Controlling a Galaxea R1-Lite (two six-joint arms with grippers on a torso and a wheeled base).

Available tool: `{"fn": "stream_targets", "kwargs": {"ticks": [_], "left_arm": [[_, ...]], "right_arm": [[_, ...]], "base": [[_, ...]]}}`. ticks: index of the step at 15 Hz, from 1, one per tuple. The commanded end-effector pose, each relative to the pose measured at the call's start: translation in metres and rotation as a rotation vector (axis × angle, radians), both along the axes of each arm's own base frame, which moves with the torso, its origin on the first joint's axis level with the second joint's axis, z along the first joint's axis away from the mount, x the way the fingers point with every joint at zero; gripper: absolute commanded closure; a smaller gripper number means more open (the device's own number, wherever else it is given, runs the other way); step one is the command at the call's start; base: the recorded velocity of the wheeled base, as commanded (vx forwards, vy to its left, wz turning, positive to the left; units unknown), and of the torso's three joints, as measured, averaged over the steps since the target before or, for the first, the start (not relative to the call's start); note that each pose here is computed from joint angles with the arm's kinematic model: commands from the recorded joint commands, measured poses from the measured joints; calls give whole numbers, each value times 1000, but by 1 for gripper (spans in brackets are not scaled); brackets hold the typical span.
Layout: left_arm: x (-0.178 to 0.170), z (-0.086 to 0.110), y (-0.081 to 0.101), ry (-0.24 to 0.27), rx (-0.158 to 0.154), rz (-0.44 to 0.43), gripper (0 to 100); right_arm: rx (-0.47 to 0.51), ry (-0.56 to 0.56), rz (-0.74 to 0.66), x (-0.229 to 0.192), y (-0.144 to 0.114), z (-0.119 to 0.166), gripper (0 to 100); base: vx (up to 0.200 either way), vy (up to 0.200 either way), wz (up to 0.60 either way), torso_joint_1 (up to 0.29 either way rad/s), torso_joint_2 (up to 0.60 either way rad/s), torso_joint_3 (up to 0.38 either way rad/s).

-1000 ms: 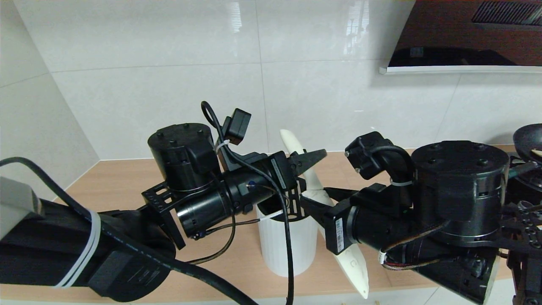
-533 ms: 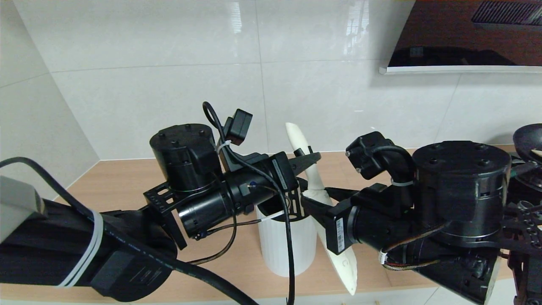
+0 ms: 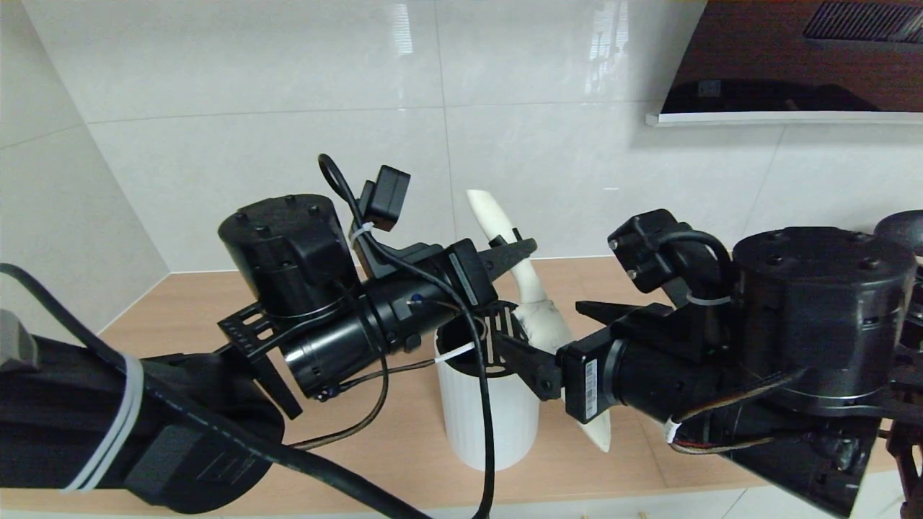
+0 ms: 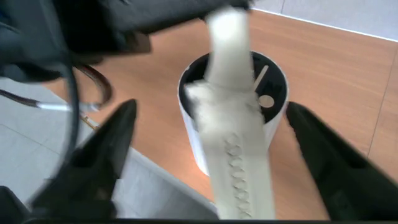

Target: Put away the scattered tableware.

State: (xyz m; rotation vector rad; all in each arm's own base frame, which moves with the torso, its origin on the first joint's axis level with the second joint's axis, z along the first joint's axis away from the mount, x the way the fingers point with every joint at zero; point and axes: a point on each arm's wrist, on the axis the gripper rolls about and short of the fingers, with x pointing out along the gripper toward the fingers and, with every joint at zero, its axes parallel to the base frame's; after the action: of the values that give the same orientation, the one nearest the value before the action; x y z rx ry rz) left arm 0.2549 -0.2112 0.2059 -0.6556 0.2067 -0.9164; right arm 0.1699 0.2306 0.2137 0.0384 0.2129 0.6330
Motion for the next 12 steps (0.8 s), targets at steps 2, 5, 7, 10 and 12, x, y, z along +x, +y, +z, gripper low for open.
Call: {"fn": "stream_targets", "kwargs": {"ticks": [2,5,7,10,12], "left_arm": [[-16,31,25,-125,-18,60,100],[-19,40,51,-274,80,173,100],[-28,45,59,-338,129,194,100],[-33,49,62,-456,196,202,100],[-34,42,67,-503,276,223,100]], "right_arm": [[77,-72,-52,-7,-38,36,0],[41,-117,-142,6,-62,44,0],[39,-115,-142,6,-63,43,0],[26,-104,-143,8,-61,39,0],[24,-102,-144,8,-61,38,0]], "base": [[0,0,0,0,0,0],[0,0,0,0,0,0],[0,0,0,0,0,0],[0,0,0,0,0,0],[0,0,0,0,0,0]]}}
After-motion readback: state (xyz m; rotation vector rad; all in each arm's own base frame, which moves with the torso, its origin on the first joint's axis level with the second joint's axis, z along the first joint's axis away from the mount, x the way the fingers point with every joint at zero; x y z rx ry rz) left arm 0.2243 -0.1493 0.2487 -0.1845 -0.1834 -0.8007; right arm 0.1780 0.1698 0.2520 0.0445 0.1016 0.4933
